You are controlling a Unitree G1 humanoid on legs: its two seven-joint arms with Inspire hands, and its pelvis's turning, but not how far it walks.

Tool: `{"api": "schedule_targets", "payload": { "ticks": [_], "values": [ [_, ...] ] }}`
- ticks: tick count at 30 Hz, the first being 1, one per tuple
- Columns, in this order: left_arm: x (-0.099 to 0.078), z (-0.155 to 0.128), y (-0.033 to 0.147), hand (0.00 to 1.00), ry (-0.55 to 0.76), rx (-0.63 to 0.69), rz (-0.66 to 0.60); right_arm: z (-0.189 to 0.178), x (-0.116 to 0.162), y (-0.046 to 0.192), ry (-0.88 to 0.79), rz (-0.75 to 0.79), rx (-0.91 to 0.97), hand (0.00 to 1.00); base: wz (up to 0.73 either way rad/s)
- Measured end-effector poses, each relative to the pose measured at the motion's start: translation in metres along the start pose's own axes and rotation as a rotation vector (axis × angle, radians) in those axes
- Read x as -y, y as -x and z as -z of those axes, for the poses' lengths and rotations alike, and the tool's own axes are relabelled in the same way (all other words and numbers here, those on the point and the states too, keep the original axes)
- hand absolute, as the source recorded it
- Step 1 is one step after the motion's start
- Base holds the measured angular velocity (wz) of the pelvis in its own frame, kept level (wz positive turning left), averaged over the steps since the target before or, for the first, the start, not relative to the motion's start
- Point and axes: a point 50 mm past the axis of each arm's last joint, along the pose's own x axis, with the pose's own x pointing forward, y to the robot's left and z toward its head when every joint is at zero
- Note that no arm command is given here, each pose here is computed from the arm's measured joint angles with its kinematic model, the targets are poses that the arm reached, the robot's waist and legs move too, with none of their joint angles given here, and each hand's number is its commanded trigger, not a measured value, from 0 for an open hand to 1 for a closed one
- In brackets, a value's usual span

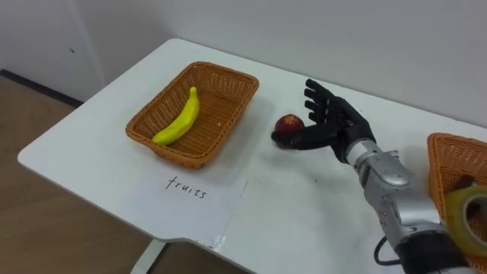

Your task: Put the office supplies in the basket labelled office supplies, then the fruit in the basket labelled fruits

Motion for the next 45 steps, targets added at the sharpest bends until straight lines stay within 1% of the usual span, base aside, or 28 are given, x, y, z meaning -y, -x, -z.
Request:
{"api": "schedule_targets", "payload": {
  "ticks": [8,11,14,16,19,21,26,31,33,40,45],
  "values": [
    [0.001,0.001,0.000,0.00,0.008,-0.003,0.010,0.003,0.002,0.000,0.026,0.027,-0.012,0.00,0.02],
    [-0.004,-0.005,0.000,0.00,-0.002,0.025,0.000,0.009,0.007,0.001,0.021,0.056,-0.026,0.00,0.20],
    [-0.005,-0.011,0.000,0.00,0.007,0.048,0.000,0.013,0.015,-0.001,0.012,0.096,-0.057,0.00,0.08],
    [-0.006,-0.013,0.000,0.00,0.021,0.056,-0.002,0.011,0.018,-0.004,0.014,0.118,-0.058,0.00,0.02],
    [-0.015,-0.022,-0.001,0.00,0.030,0.076,-0.020,0.005,0.020,-0.007,0.013,0.144,-0.047,0.00,0.00],
    [-0.018,-0.030,-0.001,0.00,0.022,0.094,-0.029,-0.004,0.023,-0.012,0.020,0.161,-0.011,0.00,0.00],
    [-0.023,-0.049,-0.002,0.00,0.009,0.155,-0.041,-0.012,0.028,-0.016,0.026,0.195,0.023,0.00,0.00],
    [-0.021,-0.059,-0.002,0.00,-0.012,0.182,-0.040,-0.022,0.030,-0.020,0.030,0.217,0.066,0.00,-0.04],
    [-0.020,-0.060,-0.003,0.00,0.005,0.182,-0.038,-0.023,0.030,-0.020,0.038,0.220,0.074,0.00,-0.07],
    [-0.027,-0.074,-0.003,0.00,0.034,0.217,-0.075,-0.029,0.034,-0.024,0.048,0.243,0.081,0.00,0.00],
    [-0.026,-0.079,-0.003,0.00,0.020,0.229,-0.077,-0.029,0.036,-0.026,0.052,0.246,0.075,0.00,0.00]
  ]
}}
